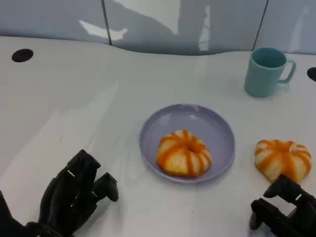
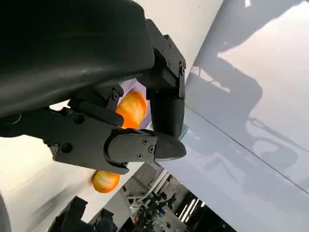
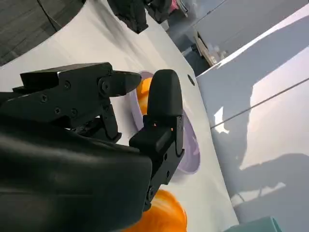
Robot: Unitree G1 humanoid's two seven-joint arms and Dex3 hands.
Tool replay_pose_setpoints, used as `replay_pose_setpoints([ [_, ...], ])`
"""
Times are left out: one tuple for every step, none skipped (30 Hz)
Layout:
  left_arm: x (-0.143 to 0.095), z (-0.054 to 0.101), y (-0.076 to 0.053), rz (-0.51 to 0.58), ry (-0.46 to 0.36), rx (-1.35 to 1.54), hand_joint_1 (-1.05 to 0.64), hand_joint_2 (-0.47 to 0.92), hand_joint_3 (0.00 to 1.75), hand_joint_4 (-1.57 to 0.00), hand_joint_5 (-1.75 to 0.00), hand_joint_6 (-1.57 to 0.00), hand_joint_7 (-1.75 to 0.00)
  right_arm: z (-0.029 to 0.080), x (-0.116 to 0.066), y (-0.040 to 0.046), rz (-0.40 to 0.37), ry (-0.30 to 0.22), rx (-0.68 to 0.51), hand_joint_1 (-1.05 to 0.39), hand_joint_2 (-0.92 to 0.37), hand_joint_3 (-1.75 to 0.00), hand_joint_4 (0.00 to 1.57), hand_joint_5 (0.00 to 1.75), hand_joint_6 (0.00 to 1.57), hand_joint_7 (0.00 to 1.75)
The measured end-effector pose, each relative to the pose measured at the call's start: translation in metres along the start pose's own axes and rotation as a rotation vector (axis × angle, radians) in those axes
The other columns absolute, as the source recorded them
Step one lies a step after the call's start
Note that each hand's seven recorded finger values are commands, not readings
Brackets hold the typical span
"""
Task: Grasp the bread from the table and place it into the plate.
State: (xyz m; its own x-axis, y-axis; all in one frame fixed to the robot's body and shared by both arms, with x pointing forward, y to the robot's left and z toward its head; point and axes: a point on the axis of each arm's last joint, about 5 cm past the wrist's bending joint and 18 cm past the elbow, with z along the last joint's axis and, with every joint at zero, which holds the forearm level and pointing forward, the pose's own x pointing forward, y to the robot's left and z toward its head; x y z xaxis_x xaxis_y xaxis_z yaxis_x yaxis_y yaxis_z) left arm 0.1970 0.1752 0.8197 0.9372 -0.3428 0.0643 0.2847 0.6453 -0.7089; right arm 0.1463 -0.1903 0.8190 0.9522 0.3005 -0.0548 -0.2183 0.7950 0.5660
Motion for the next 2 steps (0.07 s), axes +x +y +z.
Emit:
replay_pose_setpoints([
  [-0.0002, -0.0003, 0.0004, 0.002, 0.002, -0.001, -0.52, 0.92, 0.25, -0.83, -1.75, -0.57, -1.75, -0.0003, -0.0003, -0.0003, -0.002, 0.000, 0.001, -0.65, -0.92, -0.20, 0.76, 1.60, 0.65, 1.41],
  [-0.0004, -0.0004, 0.0008, 0.001, 0.003, -0.002, -0.52, 0.92, 0.26, -0.83, -1.75, -0.57, -1.75, -0.0004, -0.0003, -0.0004, -0.002, 0.000, 0.001, -0.66, -0.92, -0.19, 0.77, 1.59, 0.66, 1.42],
])
